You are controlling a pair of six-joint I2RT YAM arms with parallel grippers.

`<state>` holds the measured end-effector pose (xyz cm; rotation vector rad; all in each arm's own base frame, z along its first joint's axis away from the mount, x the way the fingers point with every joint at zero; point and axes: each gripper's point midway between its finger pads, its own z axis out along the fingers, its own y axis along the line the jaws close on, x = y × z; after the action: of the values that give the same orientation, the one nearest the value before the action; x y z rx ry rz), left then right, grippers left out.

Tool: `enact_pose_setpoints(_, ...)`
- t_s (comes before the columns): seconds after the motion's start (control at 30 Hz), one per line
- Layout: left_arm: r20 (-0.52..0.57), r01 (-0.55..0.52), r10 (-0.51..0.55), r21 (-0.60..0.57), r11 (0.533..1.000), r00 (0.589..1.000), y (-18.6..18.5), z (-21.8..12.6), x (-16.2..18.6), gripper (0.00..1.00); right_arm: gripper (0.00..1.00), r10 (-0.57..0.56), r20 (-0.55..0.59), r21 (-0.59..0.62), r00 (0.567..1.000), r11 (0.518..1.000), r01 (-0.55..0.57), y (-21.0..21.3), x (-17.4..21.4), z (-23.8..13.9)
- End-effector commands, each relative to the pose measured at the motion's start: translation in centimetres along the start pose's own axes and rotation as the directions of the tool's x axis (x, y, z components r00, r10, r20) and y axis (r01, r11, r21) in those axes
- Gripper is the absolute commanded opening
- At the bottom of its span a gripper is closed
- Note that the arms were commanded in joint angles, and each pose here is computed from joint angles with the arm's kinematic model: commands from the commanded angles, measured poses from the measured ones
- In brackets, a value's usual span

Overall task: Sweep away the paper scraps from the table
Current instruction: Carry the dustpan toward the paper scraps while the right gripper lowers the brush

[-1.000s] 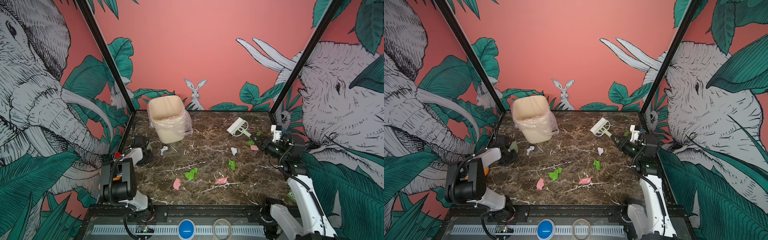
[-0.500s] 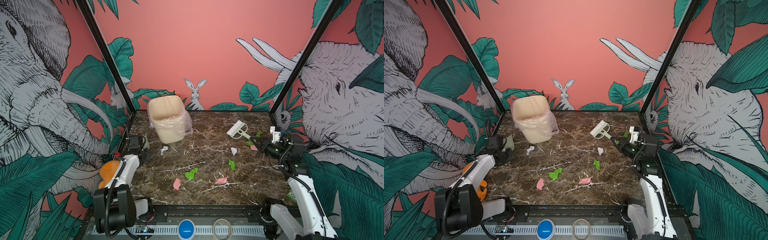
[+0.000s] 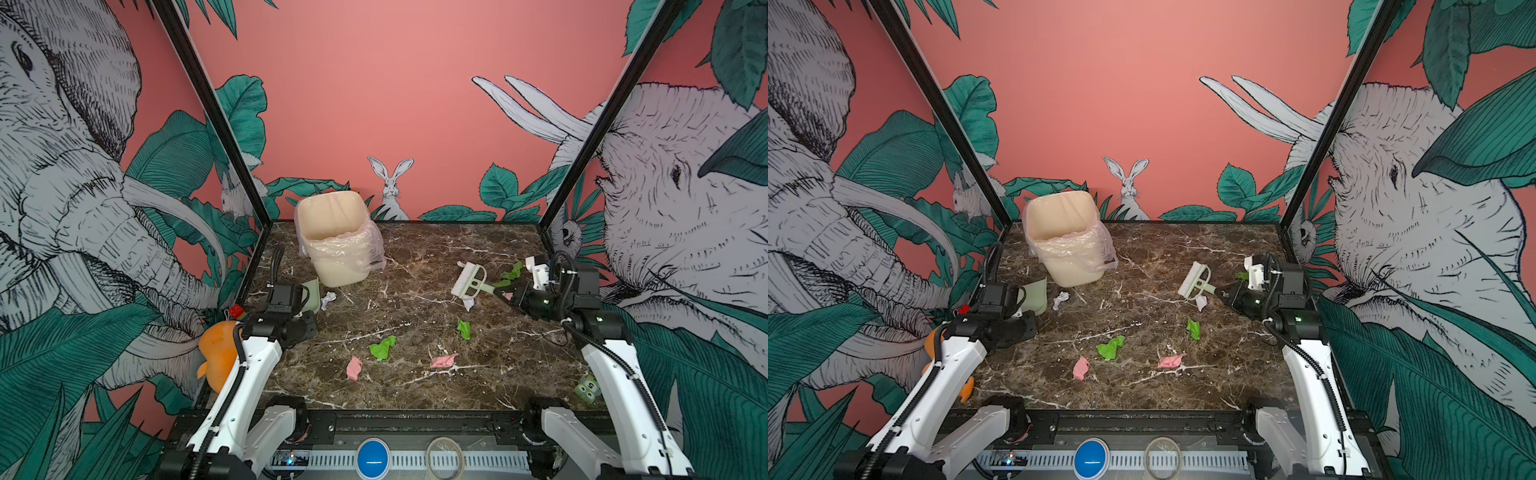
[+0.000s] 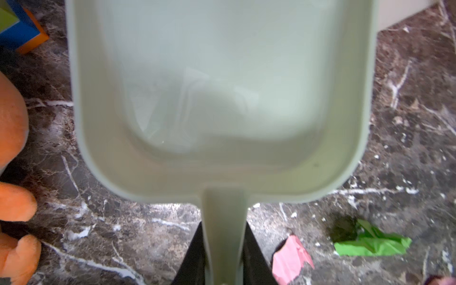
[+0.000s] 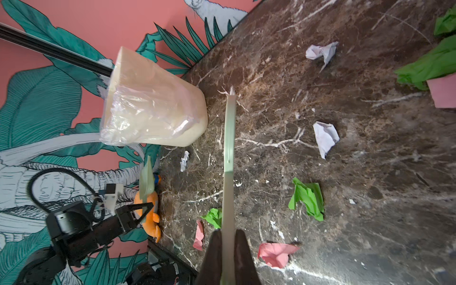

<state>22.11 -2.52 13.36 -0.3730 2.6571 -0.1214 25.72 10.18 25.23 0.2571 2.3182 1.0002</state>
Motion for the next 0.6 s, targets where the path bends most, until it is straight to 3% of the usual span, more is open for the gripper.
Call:
enact_pose_setpoints(0.0, -0.044, -0.049, 0.048, -0.003, 0.999, 0.998, -0.4, -2.3, 1.5, 0.06, 0.00, -0.039, -0.039, 0.072, 0.998, 0.997, 0.041, -0.7, 1.0, -0.5)
enact_pose_setpoints(0.13, -0.079, -0.164, 0.166, 0.030, 0.986, 0.983, -2.0, -3.2, 3.0, 0.06, 0.00, -0.056, -0.081, 0.124, 0.995, 0.990, 0.066, -1.3, 1.7, -0.8)
enact_pose_setpoints(0.3, -0.112, -0.351, 0.357, 0.071, 0.934, 0.928, -4.4, -4.2, 5.1, 0.05, 0.00, -0.096, -0.137, 0.194, 0.986, 0.973, 0.122, -1.5, 2.2, -1.9)
enact_pose_setpoints(0.57, -0.083, -0.641, 0.663, 0.189, 0.743, 0.744, -11.1, -5.2, 6.7, 0.06, 0.00, -0.121, -0.207, 0.290, 0.971, 0.940, 0.179, -2.3, 3.2, -3.2)
